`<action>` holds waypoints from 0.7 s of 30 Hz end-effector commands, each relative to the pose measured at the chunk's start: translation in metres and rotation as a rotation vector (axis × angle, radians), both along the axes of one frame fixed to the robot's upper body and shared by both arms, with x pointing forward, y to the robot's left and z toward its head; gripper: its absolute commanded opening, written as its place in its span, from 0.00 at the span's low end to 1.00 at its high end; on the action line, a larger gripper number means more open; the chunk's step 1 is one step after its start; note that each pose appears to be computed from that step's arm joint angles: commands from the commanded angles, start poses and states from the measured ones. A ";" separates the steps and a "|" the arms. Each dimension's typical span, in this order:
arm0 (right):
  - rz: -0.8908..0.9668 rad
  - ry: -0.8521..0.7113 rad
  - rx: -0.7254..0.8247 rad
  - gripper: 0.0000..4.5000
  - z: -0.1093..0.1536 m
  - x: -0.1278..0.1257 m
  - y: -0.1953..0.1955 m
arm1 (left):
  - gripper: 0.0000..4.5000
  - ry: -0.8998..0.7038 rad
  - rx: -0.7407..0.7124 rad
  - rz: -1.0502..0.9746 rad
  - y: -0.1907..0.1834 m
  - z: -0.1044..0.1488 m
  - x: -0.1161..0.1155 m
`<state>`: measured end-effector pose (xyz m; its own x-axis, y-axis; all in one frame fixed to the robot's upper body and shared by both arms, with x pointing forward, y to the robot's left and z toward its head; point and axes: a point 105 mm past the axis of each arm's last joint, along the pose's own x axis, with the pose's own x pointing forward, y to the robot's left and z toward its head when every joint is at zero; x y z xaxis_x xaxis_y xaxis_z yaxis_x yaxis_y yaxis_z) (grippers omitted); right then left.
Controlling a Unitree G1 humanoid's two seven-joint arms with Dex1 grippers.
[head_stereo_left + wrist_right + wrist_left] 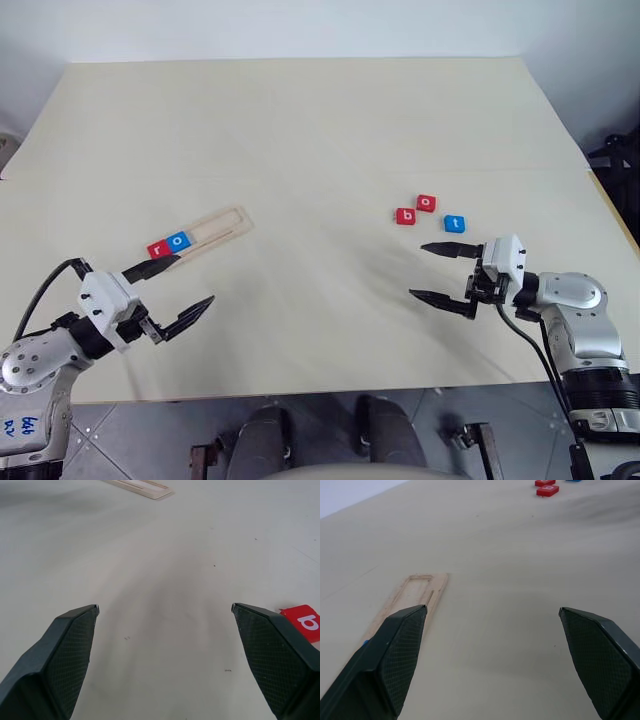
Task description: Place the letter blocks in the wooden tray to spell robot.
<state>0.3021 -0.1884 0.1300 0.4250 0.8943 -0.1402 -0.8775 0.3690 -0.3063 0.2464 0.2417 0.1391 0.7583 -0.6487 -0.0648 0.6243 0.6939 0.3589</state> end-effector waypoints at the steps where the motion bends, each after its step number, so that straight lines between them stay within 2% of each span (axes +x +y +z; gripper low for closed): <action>1: 0.006 -0.026 0.014 0.99 0.004 0.001 0.004 | 1.00 -0.026 -0.016 0.050 0.006 0.006 0.000; 5: 0.036 -0.032 0.049 0.99 0.006 0.002 0.018 | 1.00 -0.041 -0.099 0.144 0.018 0.007 -0.006; 12: 0.161 -0.083 0.169 0.99 0.028 0.002 0.068 | 1.00 -0.066 -0.225 0.510 0.070 -0.017 -0.045; 16: 0.215 -0.111 0.212 0.99 0.040 -0.001 0.089 | 1.00 -0.053 -0.247 0.624 0.089 -0.032 -0.064; 18: 0.227 -0.115 0.217 0.99 0.044 -0.002 0.094 | 1.00 -0.040 -0.239 0.623 0.093 -0.035 -0.065; 21: 0.224 -0.113 0.210 0.99 0.045 0.001 0.094 | 1.00 -0.032 -0.236 0.565 0.094 -0.030 -0.053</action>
